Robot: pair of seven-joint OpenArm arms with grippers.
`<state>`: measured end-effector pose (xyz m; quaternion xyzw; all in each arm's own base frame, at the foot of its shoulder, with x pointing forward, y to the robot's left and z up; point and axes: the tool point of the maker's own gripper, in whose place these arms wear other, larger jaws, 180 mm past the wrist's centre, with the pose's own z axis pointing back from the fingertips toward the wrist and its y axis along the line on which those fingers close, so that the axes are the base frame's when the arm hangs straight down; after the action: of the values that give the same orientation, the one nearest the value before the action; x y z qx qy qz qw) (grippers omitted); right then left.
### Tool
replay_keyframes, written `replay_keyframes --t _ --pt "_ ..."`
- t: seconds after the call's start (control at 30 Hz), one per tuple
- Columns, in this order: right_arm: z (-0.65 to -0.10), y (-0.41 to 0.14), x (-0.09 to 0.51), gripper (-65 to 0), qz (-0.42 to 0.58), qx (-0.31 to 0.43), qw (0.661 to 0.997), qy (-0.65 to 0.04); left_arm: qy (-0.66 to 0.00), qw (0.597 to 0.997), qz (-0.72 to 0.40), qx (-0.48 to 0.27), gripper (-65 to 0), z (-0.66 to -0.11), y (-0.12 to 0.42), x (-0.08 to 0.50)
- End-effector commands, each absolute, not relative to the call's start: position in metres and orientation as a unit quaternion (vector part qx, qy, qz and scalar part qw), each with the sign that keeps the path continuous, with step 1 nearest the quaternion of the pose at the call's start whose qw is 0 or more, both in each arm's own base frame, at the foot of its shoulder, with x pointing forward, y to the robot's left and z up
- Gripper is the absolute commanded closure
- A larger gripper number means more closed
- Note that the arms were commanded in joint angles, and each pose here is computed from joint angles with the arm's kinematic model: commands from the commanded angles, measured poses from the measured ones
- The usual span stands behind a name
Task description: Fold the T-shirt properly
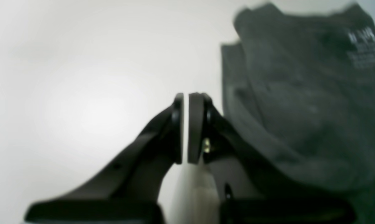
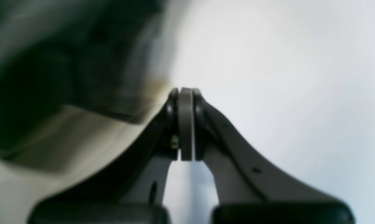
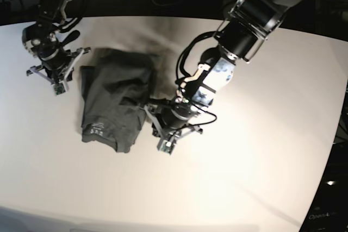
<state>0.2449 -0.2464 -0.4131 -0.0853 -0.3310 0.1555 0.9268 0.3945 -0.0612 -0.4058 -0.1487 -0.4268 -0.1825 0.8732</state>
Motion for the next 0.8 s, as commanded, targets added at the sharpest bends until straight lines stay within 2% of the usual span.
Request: replay_keyframes --t 0.0,0.2,0.4,0.57,0.77 --pt "-0.398 -0.259 0.254 0.0 0.155 -0.102 0.918 -0.351 -0.453 0.860 -0.180 -0.150 -2.7 -0.387 -0.061 0.404" --pt "-0.385 -0.318 0.237 0.0 0.101 -0.157 0.920 -0.344 -0.413 0.888 -0.159 -0.125 -2.7 -0.401 -0.002 0.368" --pt "-0.375 -0.392 0.177 0.0 0.021 -0.224 0.925 -0.305 -0.371 0.914 -0.141 -0.081 -2.7 -0.408 0.076 0.313" --pt "-0.377 -0.420 0.119 0.0 -0.014 -0.253 0.932 -0.259 -0.333 0.928 -0.150 -0.076 -2.7 -0.404 0.093 0.261" --pt "-0.391 -0.422 0.048 0.0 -0.072 -0.260 0.941 -0.204 -0.279 0.944 -0.157 -0.082 -2.7 -0.408 0.095 0.199"
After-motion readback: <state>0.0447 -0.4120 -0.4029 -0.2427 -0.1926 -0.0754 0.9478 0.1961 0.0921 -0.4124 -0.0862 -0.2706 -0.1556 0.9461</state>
